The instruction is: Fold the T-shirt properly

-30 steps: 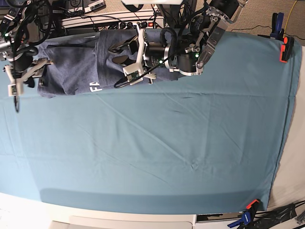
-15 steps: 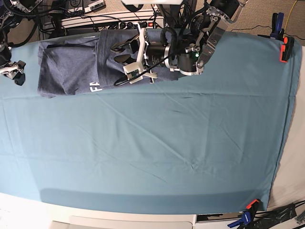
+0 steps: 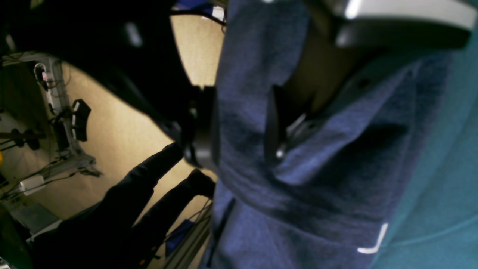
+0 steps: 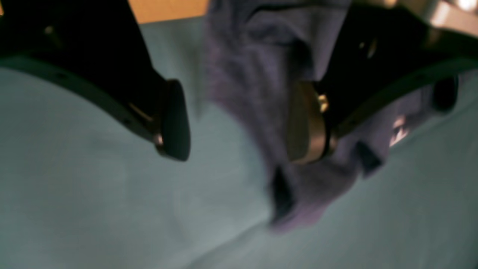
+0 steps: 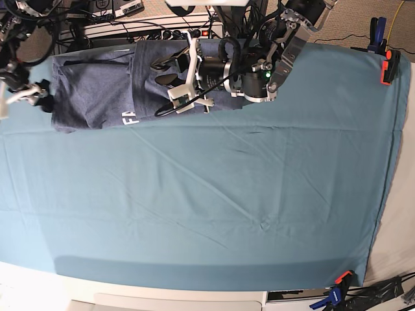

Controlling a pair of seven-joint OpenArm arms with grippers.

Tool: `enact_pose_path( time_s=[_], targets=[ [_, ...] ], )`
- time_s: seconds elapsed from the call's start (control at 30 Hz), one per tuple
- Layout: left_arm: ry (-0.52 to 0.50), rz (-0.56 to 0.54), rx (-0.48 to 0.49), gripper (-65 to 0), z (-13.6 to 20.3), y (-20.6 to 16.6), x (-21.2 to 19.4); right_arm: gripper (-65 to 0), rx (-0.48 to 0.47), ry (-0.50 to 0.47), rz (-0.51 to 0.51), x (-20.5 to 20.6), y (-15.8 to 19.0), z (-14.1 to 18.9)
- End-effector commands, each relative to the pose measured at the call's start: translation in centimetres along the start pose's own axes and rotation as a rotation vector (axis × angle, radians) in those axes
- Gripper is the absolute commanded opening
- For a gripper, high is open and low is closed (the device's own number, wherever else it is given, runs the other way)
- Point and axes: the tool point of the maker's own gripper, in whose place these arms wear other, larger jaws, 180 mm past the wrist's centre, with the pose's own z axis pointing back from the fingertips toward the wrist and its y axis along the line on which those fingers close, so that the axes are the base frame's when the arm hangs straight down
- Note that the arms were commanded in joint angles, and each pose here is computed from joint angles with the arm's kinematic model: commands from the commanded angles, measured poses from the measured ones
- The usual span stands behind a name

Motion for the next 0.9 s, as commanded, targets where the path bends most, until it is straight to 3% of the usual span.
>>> enact_pose_path(
  time_s=[0.0, 0.23, 0.7, 0.87],
  targets=[
    [-0.054, -0.015, -0.019, -43.1, 0.0, -0.4, 1.6, -23.3, 0.025, -0.026, 0.048, 1.4, 0.7, 0.2],
    [-0.051, -0.015, -0.019, -43.1, 0.0, -0.4, 1.6, -23.3, 0.103, 0.082, 0.123, -0.9, 3.8, -2.3],
    [-0.053, -0.015, -0.019, -43.1, 0.0, -0.4, 1.6, -23.3, 0.064, 0.031, 0.113, 0.1, 2.4, -1.6],
    [-0.055, -0.013, -0.021, -43.1, 0.0, -0.4, 1.6, -23.3, 0.081, 0.056, 0.015, -1.1, 1.1, -3.1]
  ],
)
